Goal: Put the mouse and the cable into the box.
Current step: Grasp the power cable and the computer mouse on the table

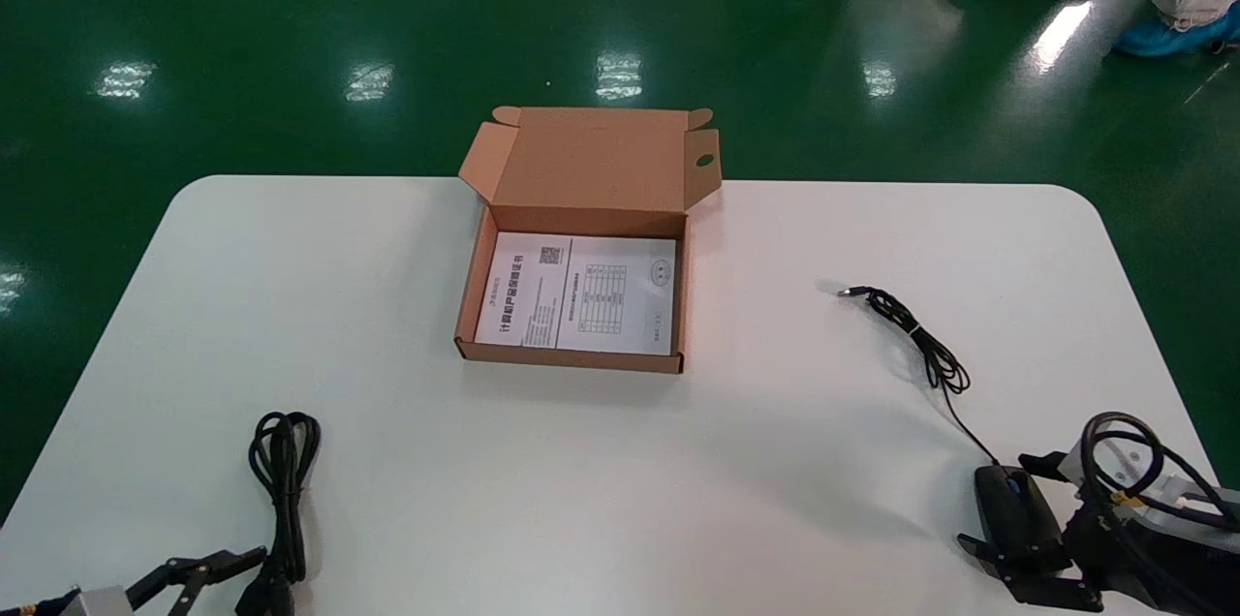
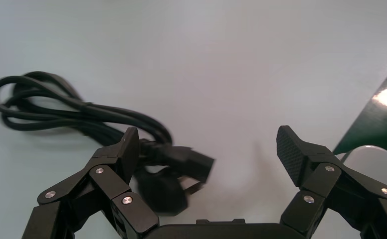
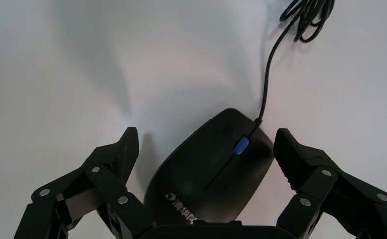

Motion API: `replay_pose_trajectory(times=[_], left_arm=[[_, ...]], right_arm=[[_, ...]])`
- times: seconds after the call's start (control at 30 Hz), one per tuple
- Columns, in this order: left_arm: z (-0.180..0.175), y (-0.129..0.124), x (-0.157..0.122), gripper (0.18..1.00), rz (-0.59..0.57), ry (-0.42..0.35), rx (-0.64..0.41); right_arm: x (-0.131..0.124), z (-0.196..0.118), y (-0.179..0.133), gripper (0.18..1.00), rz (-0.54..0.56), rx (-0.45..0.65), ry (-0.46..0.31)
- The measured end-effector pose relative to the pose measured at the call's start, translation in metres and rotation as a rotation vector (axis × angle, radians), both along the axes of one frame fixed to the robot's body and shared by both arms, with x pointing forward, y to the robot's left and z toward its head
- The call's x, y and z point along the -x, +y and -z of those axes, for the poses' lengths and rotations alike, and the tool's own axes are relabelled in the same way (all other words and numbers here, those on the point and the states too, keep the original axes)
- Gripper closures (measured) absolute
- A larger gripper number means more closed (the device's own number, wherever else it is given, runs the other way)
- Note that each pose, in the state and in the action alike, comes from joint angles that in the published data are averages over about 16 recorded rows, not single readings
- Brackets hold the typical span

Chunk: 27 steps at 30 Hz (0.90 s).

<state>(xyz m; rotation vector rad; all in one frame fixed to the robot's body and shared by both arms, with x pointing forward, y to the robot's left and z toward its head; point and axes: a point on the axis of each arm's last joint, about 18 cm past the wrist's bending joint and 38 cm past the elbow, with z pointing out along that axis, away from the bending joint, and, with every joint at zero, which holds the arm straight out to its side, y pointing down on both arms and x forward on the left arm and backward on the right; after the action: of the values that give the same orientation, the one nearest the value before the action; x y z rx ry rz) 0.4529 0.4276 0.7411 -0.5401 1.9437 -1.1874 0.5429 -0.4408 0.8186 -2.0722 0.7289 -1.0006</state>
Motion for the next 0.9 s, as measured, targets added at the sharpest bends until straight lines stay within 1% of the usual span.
replay_pose_trajectory(times=[0.23,0.37,0.57,0.9], left_arm=[[0.01,-0.008,-0.002,0.184,0.007,0.006,0.004],[0.014,-0.009,-0.004,0.184,-0.003,0.004,-0.008],[0.017,-0.005,-0.009,0.184,-0.041,-0.014,-0.034],[0.013,0.007,-0.014,0.184,-0.113,-0.074,-0.056]], right_arm=[[0.001,0.004,-0.003,0.178,0.011,0.008,0.013],[0.003,0.006,-0.005,0.178,0.018,0.012,0.019],[0.005,0.008,-0.009,0.178,0.028,0.017,0.027],[0.006,0.01,-0.011,0.178,0.039,0.019,0.029]])
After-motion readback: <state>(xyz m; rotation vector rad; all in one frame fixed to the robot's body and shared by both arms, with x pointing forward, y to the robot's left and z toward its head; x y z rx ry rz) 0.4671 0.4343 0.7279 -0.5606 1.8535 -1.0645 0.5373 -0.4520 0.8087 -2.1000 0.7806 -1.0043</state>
